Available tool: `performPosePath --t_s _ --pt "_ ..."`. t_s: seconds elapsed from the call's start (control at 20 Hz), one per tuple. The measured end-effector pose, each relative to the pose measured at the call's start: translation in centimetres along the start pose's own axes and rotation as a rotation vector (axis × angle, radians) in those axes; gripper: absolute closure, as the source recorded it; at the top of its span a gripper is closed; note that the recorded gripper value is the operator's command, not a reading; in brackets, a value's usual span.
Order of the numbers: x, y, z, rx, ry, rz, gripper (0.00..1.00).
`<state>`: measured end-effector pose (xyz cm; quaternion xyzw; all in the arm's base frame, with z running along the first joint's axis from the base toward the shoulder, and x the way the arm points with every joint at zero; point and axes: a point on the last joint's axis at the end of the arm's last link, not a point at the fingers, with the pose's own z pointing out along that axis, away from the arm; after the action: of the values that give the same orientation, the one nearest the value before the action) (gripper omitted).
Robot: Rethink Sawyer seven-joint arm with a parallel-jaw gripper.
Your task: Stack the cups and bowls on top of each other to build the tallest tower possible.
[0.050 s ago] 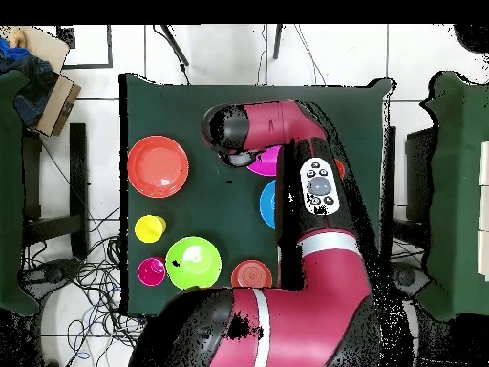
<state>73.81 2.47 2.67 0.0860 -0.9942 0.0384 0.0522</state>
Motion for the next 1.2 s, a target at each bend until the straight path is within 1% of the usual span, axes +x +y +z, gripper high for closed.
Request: performPosePath --t_s 0.2,0.3,0.8,1.2 --pt "0.3 0.2 1.0 -0.005 0.014 -0.003 0.0" --pt "0.6 0.5 1.9 -0.01 0.026 -0.005 0.0" --pt "1.5 1.1 4.2 -0.023 0.059 -0.012 0.0" --pt "1.4 1.1 4.2 -0.021 0.059 -0.013 0.0"
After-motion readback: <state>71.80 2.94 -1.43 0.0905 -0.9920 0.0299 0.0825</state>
